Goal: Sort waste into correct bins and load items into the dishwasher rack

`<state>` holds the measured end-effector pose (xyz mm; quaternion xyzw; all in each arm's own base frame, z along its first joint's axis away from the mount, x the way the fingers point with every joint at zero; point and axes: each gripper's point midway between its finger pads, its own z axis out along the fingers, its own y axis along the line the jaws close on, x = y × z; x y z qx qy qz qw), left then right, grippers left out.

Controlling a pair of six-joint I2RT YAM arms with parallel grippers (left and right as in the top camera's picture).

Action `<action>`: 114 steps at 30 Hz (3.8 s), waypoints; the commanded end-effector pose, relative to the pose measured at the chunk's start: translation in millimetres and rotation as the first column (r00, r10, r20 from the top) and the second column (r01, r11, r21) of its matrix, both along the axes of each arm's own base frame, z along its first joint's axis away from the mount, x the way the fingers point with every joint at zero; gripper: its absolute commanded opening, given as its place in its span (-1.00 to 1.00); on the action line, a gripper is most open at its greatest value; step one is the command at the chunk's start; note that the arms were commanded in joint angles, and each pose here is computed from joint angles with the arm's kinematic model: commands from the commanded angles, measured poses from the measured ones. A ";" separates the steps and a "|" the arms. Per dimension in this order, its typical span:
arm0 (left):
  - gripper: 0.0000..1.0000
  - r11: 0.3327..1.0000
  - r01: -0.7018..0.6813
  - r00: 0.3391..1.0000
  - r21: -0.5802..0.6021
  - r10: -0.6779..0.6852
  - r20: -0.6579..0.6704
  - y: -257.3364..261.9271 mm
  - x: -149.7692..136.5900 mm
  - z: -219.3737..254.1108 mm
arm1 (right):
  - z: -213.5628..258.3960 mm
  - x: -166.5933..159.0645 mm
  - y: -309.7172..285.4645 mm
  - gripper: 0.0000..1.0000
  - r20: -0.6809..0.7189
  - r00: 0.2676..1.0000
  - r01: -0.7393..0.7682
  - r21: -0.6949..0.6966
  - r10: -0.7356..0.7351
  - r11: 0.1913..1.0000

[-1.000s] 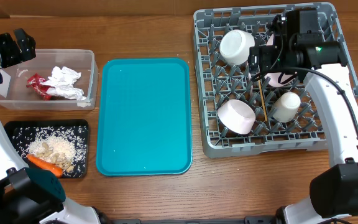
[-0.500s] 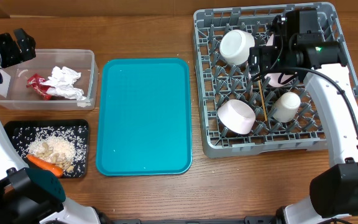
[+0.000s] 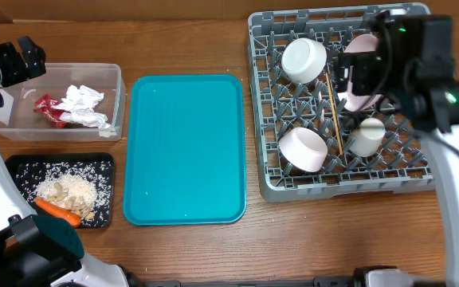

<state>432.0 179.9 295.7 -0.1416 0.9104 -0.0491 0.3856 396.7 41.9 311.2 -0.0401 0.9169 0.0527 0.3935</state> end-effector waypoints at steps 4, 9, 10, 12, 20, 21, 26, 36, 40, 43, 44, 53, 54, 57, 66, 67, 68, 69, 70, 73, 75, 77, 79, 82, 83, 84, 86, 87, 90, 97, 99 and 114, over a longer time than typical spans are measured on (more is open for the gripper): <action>1.00 1.000 -0.002 1.000 -0.006 0.002 0.017 -2.1 1.1 6.5 | 73.2 -56.6 -2.4 1.00 0.211 0.977 -0.008 0.023 0.003 1.000; 1.00 1.000 -0.002 1.000 -0.005 0.002 0.017 -2.1 1.1 6.6 | 75.9 -102.9 -5.8 1.00 0.268 0.964 -0.010 0.027 0.002 1.000; 1.00 1.000 -0.002 1.000 -0.005 0.002 0.017 -1.9 1.0 6.6 | 69.9 -111.9 -6.4 1.00 0.267 0.964 -0.010 0.027 0.002 1.000; 1.00 1.000 -0.002 1.000 -0.005 0.002 0.017 -2.1 1.1 6.6 | 50.1 -132.8 -8.0 1.00 0.256 0.967 -0.009 0.027 0.002 1.000; 1.00 1.000 -0.001 1.000 -0.005 0.001 0.017 -2.1 1.1 6.5 | -18.2 -197.1 -33.3 1.00 0.285 0.955 0.095 -0.030 -0.082 0.995; 1.00 1.000 -0.002 1.000 -0.005 0.002 0.017 -2.1 1.1 6.6 | -21.6 -201.1 -35.5 1.00 0.294 0.951 0.105 -0.033 -0.091 0.994; 1.00 1.000 -0.002 1.000 -0.006 0.002 0.017 -2.1 1.1 6.5 | -33.0 -213.1 -37.0 1.00 0.314 0.945 0.109 -0.031 -0.094 0.994; 1.00 1.000 -0.002 1.000 -0.005 0.002 0.017 -2.1 1.1 6.6 | -55.2 -232.0 -23.2 1.00 0.234 0.972 0.028 -0.005 -0.026 1.000; 1.00 1.000 -0.002 1.000 -0.005 0.002 0.017 -2.1 1.1 6.6 | -19.7 -219.5 -22.6 1.00 0.419 0.907 0.029 0.015 -0.032 0.999; 1.00 1.000 -0.002 1.000 -0.005 0.002 0.017 -2.1 1.1 6.6 | -4.3 -211.0 -21.4 1.00 0.529 0.848 0.023 0.028 -0.034 0.999; 1.00 1.000 -0.002 1.000 -0.005 0.002 0.017 -1.9 1.0 6.6 | -0.5 -208.3 -20.9 1.00 0.563 0.825 0.020 0.033 -0.035 0.999; 1.00 1.000 -0.002 1.000 -0.006 0.002 0.017 -2.1 1.1 6.5 | -4.4 -189.6 -2.4 1.00 0.785 0.619 -0.093 0.048 0.020 0.994; 1.00 1.000 -0.002 1.000 -0.006 0.002 0.017 -2.1 1.1 6.5 | -7.9 -187.2 -1.7 0.99 0.797 0.604 -0.098 0.047 0.021 0.994; 1.00 1.000 -0.002 1.000 -0.005 0.002 0.017 -1.9 1.0 6.6 | -25.6 -178.5 -1.1 1.00 0.819 0.573 -0.100 0.050 0.016 0.994; 1.00 1.000 -0.001 1.000 -0.005 0.001 0.017 -2.1 1.1 6.5 | -68.4 -166.0 -1.6 1.00 0.793 0.609 -0.091 0.051 0.015 0.995; 1.00 1.000 -0.002 1.000 -0.006 0.002 0.017 -2.1 1.1 6.5 | -71.9 -165.0 -1.7 1.00 0.788 0.615 -0.089 0.051 0.015 0.995; 1.00 1.000 -0.002 1.000 -0.005 0.002 0.017 -2.1 1.1 6.6 | -77.3 -163.4 -2.9 1.00 0.781 0.624 -0.082 0.052 0.010 0.995; 1.00 1.000 -0.002 1.000 -0.005 0.002 0.017 -2.1 1.1 6.6 | -84.8 -161.3 -4.0 1.00 0.773 0.634 -0.075 0.053 0.007 0.996; 1.00 1.000 -0.002 1.000 -0.006 0.002 0.017 -2.1 1.1 6.3 | -90.7 -159.6 -4.9 1.00 0.767 0.642 -0.071 0.053 0.005 0.996; 1.00 1.000 -0.002 1.000 -0.005 0.002 0.017 -2.1 1.1 6.6 | -106.1 -156.0 -7.2 1.00 0.748 0.664 -0.060 0.057 -0.003 0.997; 1.00 1.000 -0.001 1.000 -0.005 0.001 0.017 -2.1 1.1 6.6 | -115.1 -154.0 -8.6 1.00 0.737 0.676 -0.056 0.072 -0.015 0.996; 1.00 1.000 -0.002 1.000 -0.006 0.002 0.017 -2.1 1.1 6.5 | -123.1 -153.0 -10.7 1.00 0.717 0.696 -0.047 0.083 -0.027 0.995; 1.00 1.000 -0.002 1.000 -0.005 0.002 0.017 -2.1 1.1 6.6 | -126.3 -152.4 -14.2 1.00 0.707 0.706 -0.031 0.094 -0.045 0.995; 1.00 1.000 -0.002 1.000 -0.006 0.002 0.017 -2.1 1.1 6.5 | -135.1 -151.8 -17.9 0.99 0.681 0.731 -0.012 0.095 -0.056 0.995; 1.00 1.000 -0.002 1.000 -0.005 0.002 0.017 -2.1 1.1 6.6 | -139.8 -151.7 -19.5 1.00 0.666 0.743 -0.003 0.096 -0.062 0.995; 1.00 1.000 -0.002 1.000 -0.006 0.002 0.017 -2.1 1.1 6.5 | -139.1 -151.6 -20.1 1.00 0.668 0.741 -0.001 0.095 -0.063 0.995; 1.00 1.000 -0.002 1.000 -0.006 0.002 0.017 -2.1 1.1 6.5 | -139.1 -151.4 -21.9 1.00 0.668 0.740 0.009 0.095 -0.070 0.995; 1.00 1.000 -0.002 1.000 -0.005 0.002 0.017 -2.1 1.1 6.6 | -139.4 -151.3 -23.0 1.00 0.668 0.741 0.016 0.095 -0.075 0.995; 1.00 1.000 -0.002 1.000 -0.005 0.002 0.017 -2.1 1.1 6.6 | -139.4 -151.2 -23.6 1.00 0.667 0.741 0.019 0.095 -0.078 0.995; 1.00 1.000 -0.002 1.000 -0.006 0.002 0.017 -1.9 1.0 6.5 | -139.4 -151.0 -27.0 1.00 0.667 0.740 0.033 0.097 -0.090 0.995; 1.00 1.000 -0.002 1.000 -0.005 0.002 0.017 -2.1 1.1 6.6 | -139.1 -150.8 -31.2 1.00 0.668 0.737 0.049 0.098 -0.102 0.994; 1.00 1.000 -0.002 1.000 -0.006 0.002 0.017 -2.1 1.1 6.5 | -139.1 -150.7 -33.4 1.00 0.668 0.737 0.057 0.098 -0.109 0.993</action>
